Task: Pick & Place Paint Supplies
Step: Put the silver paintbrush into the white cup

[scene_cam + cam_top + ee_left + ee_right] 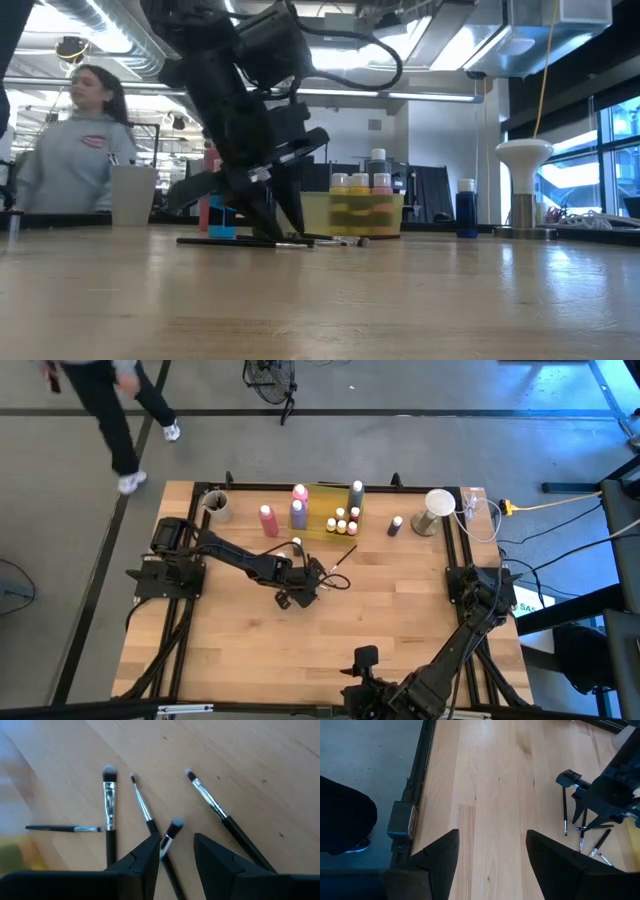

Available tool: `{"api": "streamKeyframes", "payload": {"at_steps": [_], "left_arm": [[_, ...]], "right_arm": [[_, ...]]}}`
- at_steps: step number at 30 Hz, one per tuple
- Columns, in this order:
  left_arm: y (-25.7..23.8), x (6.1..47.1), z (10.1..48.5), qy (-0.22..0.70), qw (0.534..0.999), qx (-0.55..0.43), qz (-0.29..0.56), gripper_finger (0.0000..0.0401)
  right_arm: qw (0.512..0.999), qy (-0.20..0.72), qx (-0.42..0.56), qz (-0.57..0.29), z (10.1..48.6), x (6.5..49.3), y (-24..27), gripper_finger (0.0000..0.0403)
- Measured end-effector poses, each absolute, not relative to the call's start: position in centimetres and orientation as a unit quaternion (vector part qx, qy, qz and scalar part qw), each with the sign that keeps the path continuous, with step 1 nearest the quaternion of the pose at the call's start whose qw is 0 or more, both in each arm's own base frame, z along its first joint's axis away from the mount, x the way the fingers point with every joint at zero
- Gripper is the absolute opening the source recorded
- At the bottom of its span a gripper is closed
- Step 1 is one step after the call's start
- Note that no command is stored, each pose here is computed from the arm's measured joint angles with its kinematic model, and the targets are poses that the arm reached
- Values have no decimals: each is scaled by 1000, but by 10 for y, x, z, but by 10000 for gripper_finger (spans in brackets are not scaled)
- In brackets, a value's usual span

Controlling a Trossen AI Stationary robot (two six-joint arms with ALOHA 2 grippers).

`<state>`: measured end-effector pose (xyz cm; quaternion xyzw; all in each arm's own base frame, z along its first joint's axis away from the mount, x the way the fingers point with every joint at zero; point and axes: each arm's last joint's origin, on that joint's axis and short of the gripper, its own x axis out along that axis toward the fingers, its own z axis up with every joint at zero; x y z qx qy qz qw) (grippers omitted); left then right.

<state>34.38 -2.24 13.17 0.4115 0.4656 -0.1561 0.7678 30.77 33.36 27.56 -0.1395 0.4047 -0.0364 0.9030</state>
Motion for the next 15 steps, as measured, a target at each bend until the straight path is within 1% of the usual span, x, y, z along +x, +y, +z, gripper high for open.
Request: {"api": "streamKeyframes", "payload": {"at_steps": [10, 15], "left_arm": [[-20, 348, 127, 460, 773, 410, -152, 115], [-18, 348, 127, 462, 776, 400, -153, 108]], "right_arm": [[902, 405, -141, -37, 275, 308, 333, 233], [903, 405, -141, -37, 276, 308, 333, 233]]}}
